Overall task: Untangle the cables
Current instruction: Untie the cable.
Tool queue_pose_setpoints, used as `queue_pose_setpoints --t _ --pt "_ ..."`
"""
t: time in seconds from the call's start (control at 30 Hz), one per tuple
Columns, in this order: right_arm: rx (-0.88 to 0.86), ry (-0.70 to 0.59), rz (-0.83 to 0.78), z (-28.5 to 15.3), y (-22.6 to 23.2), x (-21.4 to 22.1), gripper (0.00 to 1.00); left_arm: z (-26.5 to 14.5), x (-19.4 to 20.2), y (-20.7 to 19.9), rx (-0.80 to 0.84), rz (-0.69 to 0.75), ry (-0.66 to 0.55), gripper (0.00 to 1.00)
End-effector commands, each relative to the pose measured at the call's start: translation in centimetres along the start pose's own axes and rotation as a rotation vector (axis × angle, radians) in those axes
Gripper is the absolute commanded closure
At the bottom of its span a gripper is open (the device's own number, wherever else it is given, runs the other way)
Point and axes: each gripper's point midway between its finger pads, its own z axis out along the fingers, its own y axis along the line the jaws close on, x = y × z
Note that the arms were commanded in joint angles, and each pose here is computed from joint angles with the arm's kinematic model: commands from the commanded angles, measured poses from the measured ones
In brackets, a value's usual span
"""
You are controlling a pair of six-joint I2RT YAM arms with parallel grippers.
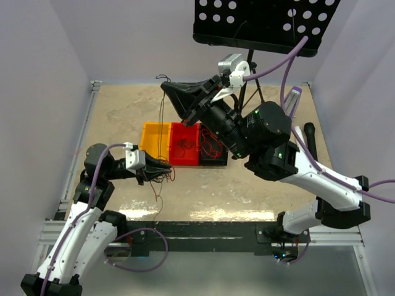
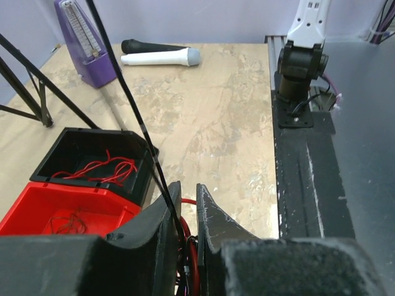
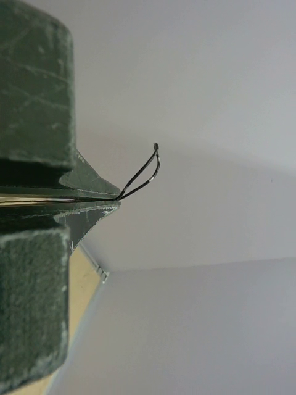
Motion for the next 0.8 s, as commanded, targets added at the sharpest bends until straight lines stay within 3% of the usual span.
queue_pose_setpoints --t 0.0,0.43,0.6,0.77 --pt "0.067 -0.298 0.040 -2.7 -2.1 -12.6 1.00 -0.1 3.7 -0.5 0.026 -0.041 0.078 0.81" --pt "0.172 -0.446 0.045 -7.8 -5.5 -21.0 1.00 0.2 5.0 0.3 0.028 -0.075 0.109 0.83" --pt "0.256 -0.438 0.015 -9.4 -7.4 -21.6 1.00 0.2 4.9 0.2 0.032 -0.074 0.106 0.83" --pt "0.329 -0.539 0.031 -13.9 -10.0 -26.1 1.00 0.2 5.0 0.2 0.033 -0.074 0.106 0.83"
